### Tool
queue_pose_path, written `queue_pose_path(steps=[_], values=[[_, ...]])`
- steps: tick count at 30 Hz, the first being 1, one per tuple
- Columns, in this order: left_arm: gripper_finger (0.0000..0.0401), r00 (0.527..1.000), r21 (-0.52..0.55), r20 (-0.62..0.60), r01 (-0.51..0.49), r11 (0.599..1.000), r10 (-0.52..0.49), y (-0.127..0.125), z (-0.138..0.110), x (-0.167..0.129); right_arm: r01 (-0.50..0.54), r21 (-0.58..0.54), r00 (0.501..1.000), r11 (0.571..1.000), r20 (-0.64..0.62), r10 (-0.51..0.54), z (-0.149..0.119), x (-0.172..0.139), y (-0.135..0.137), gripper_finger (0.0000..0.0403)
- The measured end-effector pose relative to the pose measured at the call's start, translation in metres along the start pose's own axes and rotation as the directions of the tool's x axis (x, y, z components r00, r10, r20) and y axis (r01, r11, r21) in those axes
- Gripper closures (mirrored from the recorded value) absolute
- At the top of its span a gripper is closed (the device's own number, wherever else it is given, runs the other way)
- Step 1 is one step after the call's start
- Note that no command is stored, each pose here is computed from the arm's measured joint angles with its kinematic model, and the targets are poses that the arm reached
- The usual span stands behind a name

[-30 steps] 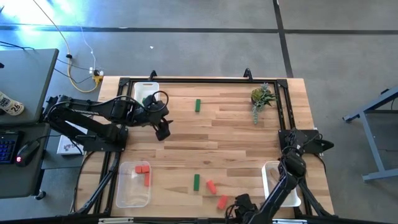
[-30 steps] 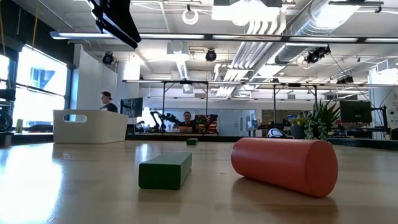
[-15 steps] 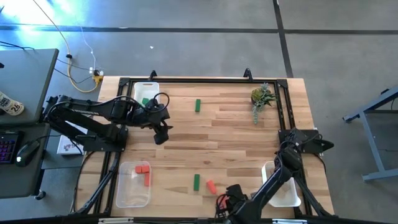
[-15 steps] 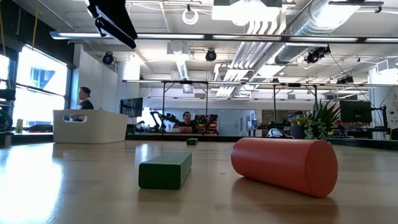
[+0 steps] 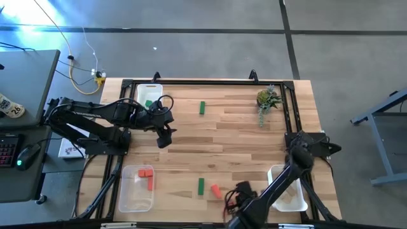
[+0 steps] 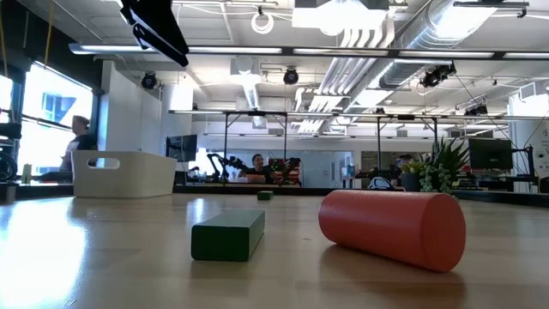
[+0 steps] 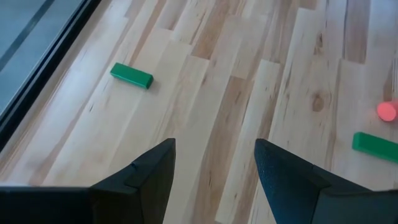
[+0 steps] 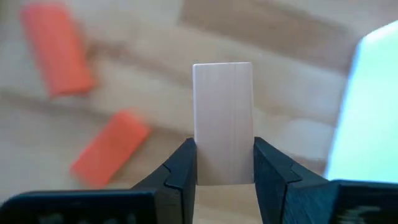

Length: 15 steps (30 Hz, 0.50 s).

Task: Sort & place blocks by color
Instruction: Put the brown block into the bottom white bin

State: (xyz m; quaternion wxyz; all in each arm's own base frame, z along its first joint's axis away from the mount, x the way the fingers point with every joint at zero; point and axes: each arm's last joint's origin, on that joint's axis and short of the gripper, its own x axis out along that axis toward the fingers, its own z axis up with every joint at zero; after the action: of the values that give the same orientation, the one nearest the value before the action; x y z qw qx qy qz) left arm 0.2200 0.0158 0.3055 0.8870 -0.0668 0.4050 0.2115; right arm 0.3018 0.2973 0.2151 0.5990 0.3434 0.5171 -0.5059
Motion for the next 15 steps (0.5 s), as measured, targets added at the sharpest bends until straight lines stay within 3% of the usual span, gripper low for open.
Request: queue_pose_path(steps=[7, 15], values=[[0.0194, 1.000, -0.026, 0.009, -0.012, 1.000, 0.012, 0.000, 0.001, 0.000, 0.011, 0.042, 0.998, 0.999, 0.057, -0.014, 0.033, -0.016, -0.059, 0.0309], [0.0194, 1.000, -0.101, 0.010, -0.018, 0.995, 0.019, 0.001, 0.001, 0.000, 0.056, 0.049, 0.998, 0.997, -0.035, -0.054, 0.040, -0.028, -0.118, 0.0309]])
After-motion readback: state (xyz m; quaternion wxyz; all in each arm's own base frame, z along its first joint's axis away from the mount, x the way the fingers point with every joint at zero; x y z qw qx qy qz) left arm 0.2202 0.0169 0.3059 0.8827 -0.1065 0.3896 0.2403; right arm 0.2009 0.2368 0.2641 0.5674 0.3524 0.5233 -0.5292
